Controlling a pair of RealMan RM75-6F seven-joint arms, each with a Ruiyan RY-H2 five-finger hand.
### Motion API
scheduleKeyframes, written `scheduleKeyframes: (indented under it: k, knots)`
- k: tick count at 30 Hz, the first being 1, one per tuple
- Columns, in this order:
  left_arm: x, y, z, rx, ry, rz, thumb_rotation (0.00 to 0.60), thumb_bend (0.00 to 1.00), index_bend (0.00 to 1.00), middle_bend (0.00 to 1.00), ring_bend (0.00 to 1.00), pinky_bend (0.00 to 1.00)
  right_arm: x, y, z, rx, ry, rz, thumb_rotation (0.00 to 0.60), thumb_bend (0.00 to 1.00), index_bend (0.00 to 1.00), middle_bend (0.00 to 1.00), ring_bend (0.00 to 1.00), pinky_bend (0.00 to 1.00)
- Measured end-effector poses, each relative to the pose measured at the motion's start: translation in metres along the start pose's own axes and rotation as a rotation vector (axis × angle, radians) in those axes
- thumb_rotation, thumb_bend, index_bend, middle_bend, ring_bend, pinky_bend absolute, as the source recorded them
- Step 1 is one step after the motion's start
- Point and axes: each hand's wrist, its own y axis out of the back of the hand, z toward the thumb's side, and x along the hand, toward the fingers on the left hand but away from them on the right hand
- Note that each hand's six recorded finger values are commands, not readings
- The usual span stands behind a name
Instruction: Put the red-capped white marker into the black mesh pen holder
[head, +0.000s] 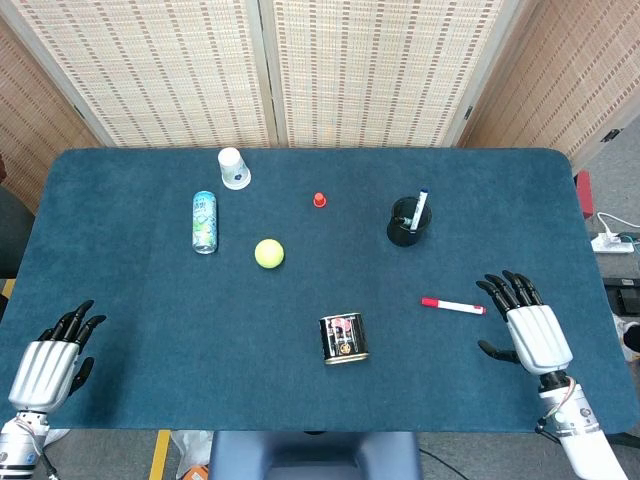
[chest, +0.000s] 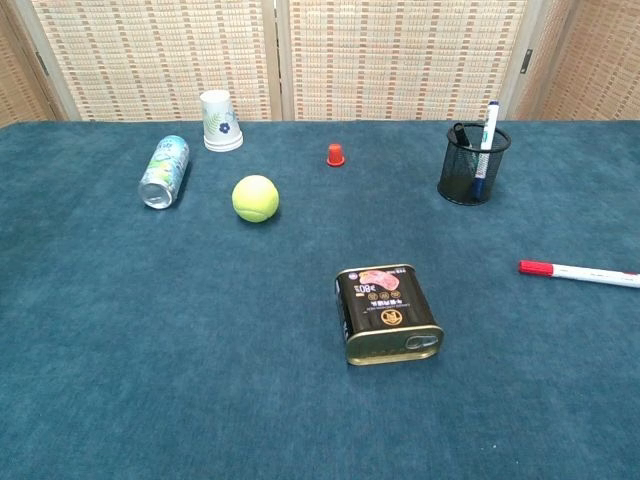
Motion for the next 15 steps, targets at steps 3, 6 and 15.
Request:
scheduleKeyframes:
  k: [3, 6, 15]
  knots:
    - [-0.001, 0.0, 0.001, 0.005, -0.007, 0.003, 0.6, 0.35, 0.21, 0.06, 0.14, 0.41, 0.001, -0.002, 0.002, 0.008, 0.011, 0.0, 0.6, 0.08, 0.16, 0.1, 0.03, 0.07]
    - [-0.003, 0.001, 0.003, 0.013, -0.014, 0.011, 0.6, 0.35, 0.21, 0.06, 0.14, 0.41, 0.002, -0.005, 0.003, 0.026, 0.017, 0.001, 0.6, 0.08, 0.16, 0.1, 0.03, 0.07]
    - [-0.005, 0.003, 0.004, 0.008, -0.019, 0.022, 0.6, 0.35, 0.21, 0.06, 0.14, 0.42, -0.01, -0.015, -0.005, 0.059, -0.01, 0.012, 0.6, 0.08, 0.22, 0.12, 0.09, 0.18]
